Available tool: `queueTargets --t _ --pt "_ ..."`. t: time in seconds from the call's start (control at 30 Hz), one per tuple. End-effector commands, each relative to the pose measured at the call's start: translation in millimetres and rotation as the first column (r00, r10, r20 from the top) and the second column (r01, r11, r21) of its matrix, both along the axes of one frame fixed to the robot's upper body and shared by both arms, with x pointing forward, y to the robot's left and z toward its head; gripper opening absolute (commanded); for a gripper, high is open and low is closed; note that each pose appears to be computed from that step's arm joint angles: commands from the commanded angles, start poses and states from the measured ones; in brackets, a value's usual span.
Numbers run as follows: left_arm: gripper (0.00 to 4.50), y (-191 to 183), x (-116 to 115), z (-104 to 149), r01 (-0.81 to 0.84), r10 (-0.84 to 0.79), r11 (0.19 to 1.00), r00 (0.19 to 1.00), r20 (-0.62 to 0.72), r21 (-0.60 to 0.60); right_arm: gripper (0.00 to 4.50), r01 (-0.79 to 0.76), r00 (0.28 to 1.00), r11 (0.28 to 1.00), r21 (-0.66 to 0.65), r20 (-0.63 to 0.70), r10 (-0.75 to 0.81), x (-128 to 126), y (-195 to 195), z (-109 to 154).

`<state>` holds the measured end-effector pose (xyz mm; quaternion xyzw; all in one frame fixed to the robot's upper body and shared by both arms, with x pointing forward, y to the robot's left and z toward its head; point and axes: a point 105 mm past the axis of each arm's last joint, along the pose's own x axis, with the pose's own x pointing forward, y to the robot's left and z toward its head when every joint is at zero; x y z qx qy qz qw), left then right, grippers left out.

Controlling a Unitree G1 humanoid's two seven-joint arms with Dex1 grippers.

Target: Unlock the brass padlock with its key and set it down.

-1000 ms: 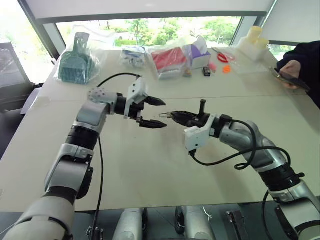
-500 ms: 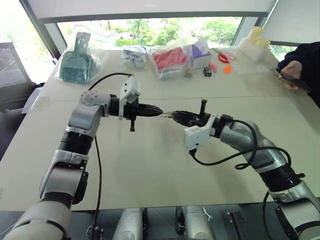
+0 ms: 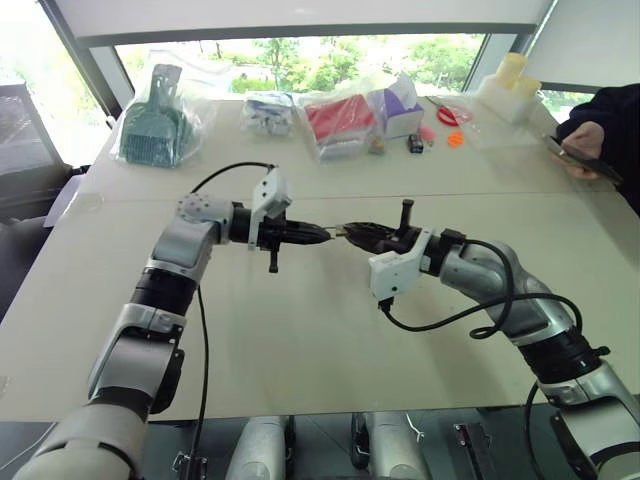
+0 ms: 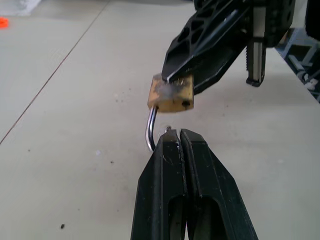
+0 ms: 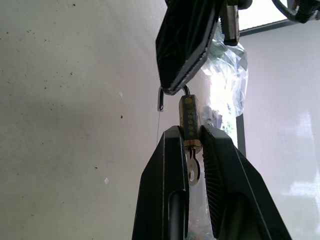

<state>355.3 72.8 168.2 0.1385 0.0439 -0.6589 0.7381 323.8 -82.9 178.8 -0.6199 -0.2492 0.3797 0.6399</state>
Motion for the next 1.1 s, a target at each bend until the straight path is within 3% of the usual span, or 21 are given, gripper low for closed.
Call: queueTargets --t 0.03,0.3,0.63,0.9,1.07,1.1 --pt "0.04 -0.2 5.8 5.6 -0.023 0.023 1.000 0.998 0.053 -0.007 0.00 -0.017 0.998 0.999 0.037 0.058 0.015 -3.4 1.1 19.9" --pt "0.04 0.5 18.3 15.1 -0.099 0.105 0.990 0.993 0.055 -0.098 0.00 -0.022 0.998 0.999 0.036 0.054 0.020 -4.1 2.4 19.4" --pt "0.04 47.2 16.6 0.2 -0.237 0.239 0.971 0.969 0.059 -0.036 0.00 0.030 0.999 0.999 -0.021 -0.027 -0.031 3.5 -10.5 -8.5" --pt "0.04 59.2 -5.5 -5.5 -0.301 0.303 0.952 0.952 0.049 -0.048 0.00 0.092 0.988 0.993 -0.071 -0.116 -0.100 25.9 -23.4 -49.3" --pt "0.04 56.2 -25.2 -13.1 -0.301 0.302 0.953 0.953 0.037 -0.027 0.00 0.082 0.983 0.993 -0.087 -0.159 -0.096 25.9 -25.2 -64.5" --pt "0.01 55.8 -27.0 -12.8 -0.304 0.305 0.952 0.952 0.030 -0.033 0.47 0.078 0.982 0.993 -0.089 -0.165 -0.092 24.7 -25.2 -65.7"
